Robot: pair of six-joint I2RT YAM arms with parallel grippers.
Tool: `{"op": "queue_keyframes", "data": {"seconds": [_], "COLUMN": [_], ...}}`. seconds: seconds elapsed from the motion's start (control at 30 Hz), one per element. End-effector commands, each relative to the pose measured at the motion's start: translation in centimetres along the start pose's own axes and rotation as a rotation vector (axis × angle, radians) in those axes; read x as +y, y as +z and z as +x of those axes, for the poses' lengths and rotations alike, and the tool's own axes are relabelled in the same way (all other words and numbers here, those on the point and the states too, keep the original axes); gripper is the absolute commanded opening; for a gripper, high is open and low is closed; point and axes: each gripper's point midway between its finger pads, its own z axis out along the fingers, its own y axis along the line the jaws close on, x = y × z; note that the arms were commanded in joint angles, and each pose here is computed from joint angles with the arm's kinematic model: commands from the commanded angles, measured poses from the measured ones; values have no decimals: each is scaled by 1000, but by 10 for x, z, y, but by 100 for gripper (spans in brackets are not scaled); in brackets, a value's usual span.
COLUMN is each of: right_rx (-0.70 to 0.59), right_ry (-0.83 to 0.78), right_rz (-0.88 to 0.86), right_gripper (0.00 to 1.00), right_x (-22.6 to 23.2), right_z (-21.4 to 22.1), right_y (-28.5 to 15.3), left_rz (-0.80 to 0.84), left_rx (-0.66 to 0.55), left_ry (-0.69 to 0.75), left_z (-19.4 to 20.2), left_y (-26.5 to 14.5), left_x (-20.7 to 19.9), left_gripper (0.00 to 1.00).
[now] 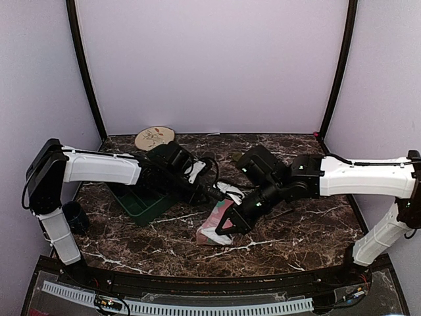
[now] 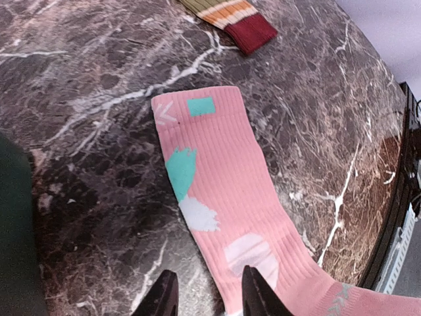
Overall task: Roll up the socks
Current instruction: Fold the sock at the center of the board.
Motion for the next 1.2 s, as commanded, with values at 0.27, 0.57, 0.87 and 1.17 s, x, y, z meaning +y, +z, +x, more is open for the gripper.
{"op": "queue_keyframes", "data": {"seconds": [0.27,0.57,0.87,1.17], "right_rx": [-6,-23,-83,-99], "right_ry": [18,20,17,36], "right_rz": [2,33,48,112], "right_gripper": [0,0,0,0], "right_x": [-1,-10,-11,-33], "right_z": [7,-2,-22,-24], "right_y": [5,6,-6,-21], "left_rz": [314,370,265,271], "left_rx": [61,224,351,353], "left_ry": [120,174,130,22], "left_z": [15,58,98,110], "left_y": [22,24,41,52], "left_x": [-68,-79,-52,-50], "left_gripper": [28,16,10,5]}}
